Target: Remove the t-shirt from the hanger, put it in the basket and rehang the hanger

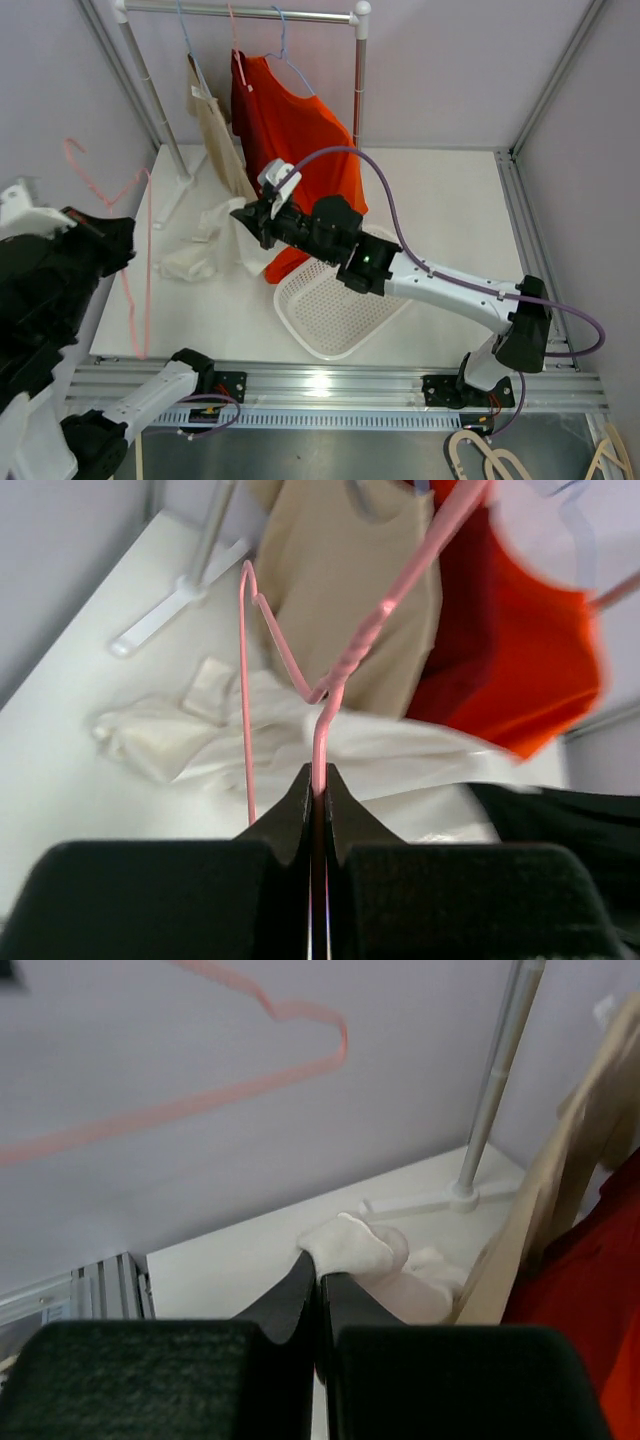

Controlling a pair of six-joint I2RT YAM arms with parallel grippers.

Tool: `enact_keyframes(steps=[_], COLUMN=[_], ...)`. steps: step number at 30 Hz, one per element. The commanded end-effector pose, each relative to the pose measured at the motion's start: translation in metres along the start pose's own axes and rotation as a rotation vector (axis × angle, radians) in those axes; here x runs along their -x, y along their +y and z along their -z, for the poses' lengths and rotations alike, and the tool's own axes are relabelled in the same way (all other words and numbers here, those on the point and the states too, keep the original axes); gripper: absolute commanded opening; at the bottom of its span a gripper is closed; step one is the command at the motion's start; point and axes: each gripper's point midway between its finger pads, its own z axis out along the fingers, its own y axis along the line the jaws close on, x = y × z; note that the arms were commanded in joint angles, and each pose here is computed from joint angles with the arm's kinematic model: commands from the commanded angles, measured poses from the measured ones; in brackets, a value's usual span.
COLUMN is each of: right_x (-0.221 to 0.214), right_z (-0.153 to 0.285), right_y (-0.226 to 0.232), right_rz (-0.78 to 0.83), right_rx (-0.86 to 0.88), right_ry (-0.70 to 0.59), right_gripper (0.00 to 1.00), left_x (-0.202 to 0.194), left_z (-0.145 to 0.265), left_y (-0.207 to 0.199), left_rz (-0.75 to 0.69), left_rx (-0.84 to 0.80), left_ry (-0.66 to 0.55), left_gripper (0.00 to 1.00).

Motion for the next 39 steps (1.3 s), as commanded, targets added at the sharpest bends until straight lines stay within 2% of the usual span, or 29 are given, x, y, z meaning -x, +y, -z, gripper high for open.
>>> enact_keyframes(steps=[1, 2, 5, 6, 7, 10, 12, 14, 15, 20, 27, 34, 39], right_x=[0.101, 0.135, 0.168, 0.206, 0.219, 0.257, 0.285, 0.308, 0.305, 0.349, 0.387, 0.416, 0.418], right_z=[0.004, 0.007, 0.007, 0.016, 0.018, 0.028, 0.041, 0.051, 0.048, 0.076, 0.102, 0.133, 0.148], right_y=[0.006, 0.003, -0.003, -0.006, -0.009, -0.017, -0.026, -0.04, -0.045, -0.081, -0.112, -0.125, -0.121], right_rz=[0.078, 0.108, 0.154, 0.187, 0.204, 0.284, 0.308, 0.358, 0.363, 0.389, 0.412, 0.425, 0.408], right_rx=[0.021, 0.004, -0.037, -0.056, -0.068, -0.13, -0.196, -0.272, -0.281, -0.358, -0.421, -0.459, -0.451], right_ry=[-0.183, -0.243, -0.278, -0.349, -0.369, -0.467, -0.576, -0.647, -0.639, -0.74, -0.829, -0.927, -0.904], right_gripper=[0.0, 0.0, 0.0, 0.0, 0.0, 0.0, 0.0, 0.0, 0.0, 0.0, 0.0, 0.0, 0.0], left_x=[-0.012, -0.023, -0.01, -0.009, -0.002, -0.001, -0.008, 0.004, 0.002, 0.012, 0.013, 0.023, 0.024], left_z=[-0.042, -0.053, -0.067, -0.072, -0.075, -0.095, -0.114, -0.13, -0.131, -0.17, -0.196, -0.209, -0.223], left_y=[0.01, 0.014, 0.011, 0.01, 0.009, 0.004, 0.0, 0.009, 0.002, 0.023, 0.033, 0.037, 0.035], left_rz=[-0.068, -0.086, -0.053, -0.055, -0.049, -0.056, -0.055, -0.008, -0.005, 0.029, 0.01, -0.007, -0.02], left_rx=[0.117, 0.132, 0.134, 0.137, 0.145, 0.164, 0.157, 0.182, 0.143, 0.212, 0.244, 0.259, 0.229], left_ry=[-0.015, -0.009, -0.097, -0.101, -0.118, -0.092, -0.038, -0.038, -0.023, 0.007, 0.005, -0.039, -0.039], left_gripper=[0.01, 0.01, 0.01, 0.01, 0.01, 0.01, 0.01, 0.01, 0.01, 0.01, 0.01, 0.01, 0.01])
